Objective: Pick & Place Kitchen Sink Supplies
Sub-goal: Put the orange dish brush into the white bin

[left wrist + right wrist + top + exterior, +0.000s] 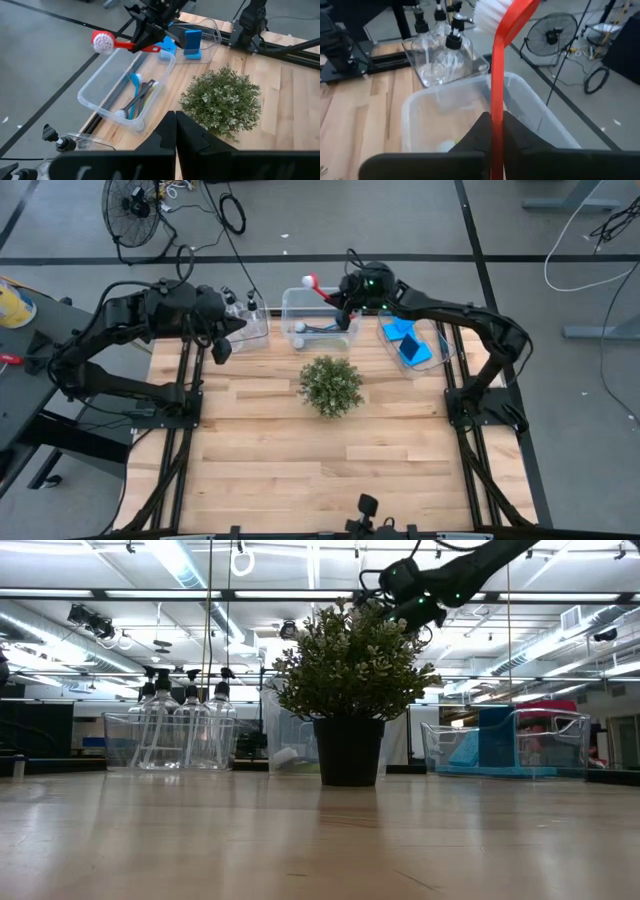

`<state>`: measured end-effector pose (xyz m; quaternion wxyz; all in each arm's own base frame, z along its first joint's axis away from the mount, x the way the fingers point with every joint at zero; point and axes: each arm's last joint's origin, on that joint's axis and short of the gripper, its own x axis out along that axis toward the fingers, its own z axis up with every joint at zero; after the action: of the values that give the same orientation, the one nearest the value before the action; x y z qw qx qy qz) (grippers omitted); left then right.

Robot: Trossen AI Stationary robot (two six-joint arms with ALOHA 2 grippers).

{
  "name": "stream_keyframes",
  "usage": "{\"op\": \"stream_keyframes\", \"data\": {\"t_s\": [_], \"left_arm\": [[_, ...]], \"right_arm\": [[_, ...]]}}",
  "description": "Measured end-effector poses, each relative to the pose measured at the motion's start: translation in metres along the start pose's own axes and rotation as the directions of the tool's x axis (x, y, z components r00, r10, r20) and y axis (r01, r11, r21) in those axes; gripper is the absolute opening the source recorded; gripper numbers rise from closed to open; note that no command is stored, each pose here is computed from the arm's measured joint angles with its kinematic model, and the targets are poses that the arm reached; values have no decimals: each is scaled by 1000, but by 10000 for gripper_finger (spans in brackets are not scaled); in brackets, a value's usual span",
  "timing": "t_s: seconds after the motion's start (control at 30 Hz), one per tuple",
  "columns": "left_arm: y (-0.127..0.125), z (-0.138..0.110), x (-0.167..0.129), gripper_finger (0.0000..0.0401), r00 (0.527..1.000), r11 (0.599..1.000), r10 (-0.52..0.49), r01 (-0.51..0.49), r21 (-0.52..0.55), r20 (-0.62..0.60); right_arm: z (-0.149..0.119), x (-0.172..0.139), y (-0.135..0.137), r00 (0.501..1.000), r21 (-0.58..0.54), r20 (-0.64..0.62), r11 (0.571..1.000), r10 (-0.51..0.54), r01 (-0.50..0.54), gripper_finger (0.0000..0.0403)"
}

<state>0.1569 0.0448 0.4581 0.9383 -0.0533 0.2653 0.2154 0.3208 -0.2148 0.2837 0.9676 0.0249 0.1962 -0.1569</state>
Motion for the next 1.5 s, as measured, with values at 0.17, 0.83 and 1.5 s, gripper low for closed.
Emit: {"op": "stream_keyframes", "data": {"t_s": [0.17,0.83,1.5], "left_arm": [[0,0,0,1,1000,1000,-1,1,6,0],[1,0,0,1,999,998,45,-45,-51,4],[1,0,0,2,999,998,44,-44,-33,5]], "right_arm": [[-7,14,-5,1000,-5,22,1000,13,-13,14],[-48,47,-22,996,7,-90,1000,22,-22,15],[-60,53,-22,989,53,-145,998,35,-28,15]]}}
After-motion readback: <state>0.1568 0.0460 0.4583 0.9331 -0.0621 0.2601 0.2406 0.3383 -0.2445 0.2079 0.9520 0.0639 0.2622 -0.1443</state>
